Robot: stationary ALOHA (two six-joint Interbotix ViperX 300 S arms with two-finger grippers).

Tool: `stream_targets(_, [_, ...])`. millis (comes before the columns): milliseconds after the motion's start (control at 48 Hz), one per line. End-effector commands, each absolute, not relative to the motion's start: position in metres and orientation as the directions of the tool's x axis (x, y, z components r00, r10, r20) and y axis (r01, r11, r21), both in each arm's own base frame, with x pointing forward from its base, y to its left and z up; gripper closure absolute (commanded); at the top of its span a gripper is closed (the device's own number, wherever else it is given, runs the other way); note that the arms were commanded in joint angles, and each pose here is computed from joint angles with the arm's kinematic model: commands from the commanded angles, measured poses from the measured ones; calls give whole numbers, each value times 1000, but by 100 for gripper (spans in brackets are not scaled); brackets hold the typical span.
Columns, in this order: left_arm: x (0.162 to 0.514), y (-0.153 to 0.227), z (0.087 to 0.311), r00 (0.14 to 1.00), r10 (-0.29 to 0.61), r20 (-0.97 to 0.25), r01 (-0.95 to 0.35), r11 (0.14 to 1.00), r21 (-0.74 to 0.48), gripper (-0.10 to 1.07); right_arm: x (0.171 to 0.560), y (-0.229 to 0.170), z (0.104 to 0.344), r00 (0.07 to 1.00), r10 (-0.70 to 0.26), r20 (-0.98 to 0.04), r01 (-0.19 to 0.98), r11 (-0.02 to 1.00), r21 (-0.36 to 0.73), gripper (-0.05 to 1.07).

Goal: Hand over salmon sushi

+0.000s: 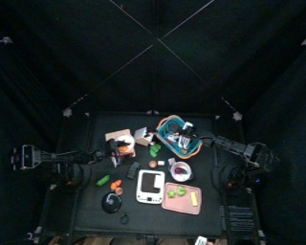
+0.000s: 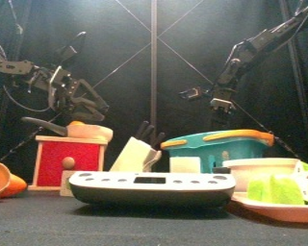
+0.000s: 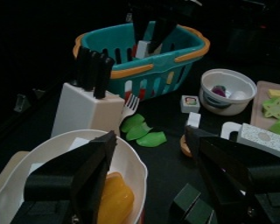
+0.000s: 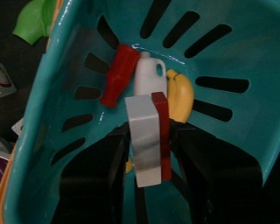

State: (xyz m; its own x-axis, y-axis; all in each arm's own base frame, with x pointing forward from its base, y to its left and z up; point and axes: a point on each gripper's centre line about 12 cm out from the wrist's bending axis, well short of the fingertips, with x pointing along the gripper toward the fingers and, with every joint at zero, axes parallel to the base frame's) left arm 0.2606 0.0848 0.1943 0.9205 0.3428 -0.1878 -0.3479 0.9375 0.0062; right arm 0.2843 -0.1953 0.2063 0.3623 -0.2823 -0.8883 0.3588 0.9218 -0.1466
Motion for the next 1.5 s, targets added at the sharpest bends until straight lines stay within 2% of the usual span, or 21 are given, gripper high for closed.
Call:
stream_targets(0, [266, 86, 205, 927, 344, -150, -347, 938, 4, 1, 283, -191, 234, 429, -319, -845, 364, 917, -161, 40])
stream_targets(188, [277, 86, 224, 935, 344, -85, -348, 937, -34, 1, 289, -166, 264, 546, -344, -764, 310, 930, -197, 40])
stream_targets(375, [297, 68, 247, 944, 327, -28, -325, 917, -232, 1, 299, -142, 273, 669, -348, -656, 245, 937, -248, 40])
stream_targets(542, [308, 64, 249, 931, 363, -46, -347, 835, -427, 1, 309, -128, 278, 771, -345, -536, 210, 931, -297, 40])
stream_targets(708, [322, 68, 254, 913, 402, -61, -361, 732, -578, 1, 320, -121, 280, 825, -329, -459, 184, 925, -333, 40])
stream_targets(958, [342, 65, 255, 922, 369, -118, -355, 685, -636, 1, 339, -117, 277, 830, -303, -467, 155, 931, -329, 40])
stream_targets(1146, [357, 70, 248, 908, 390, -154, -387, 640, -664, 1, 355, -114, 286, 832, -288, -474, 139, 935, -326, 40])
stream_targets(1479, [366, 72, 245, 904, 381, -194, -403, 608, -684, 1, 383, -113, 296, 727, -270, -632, 86, 948, -306, 40])
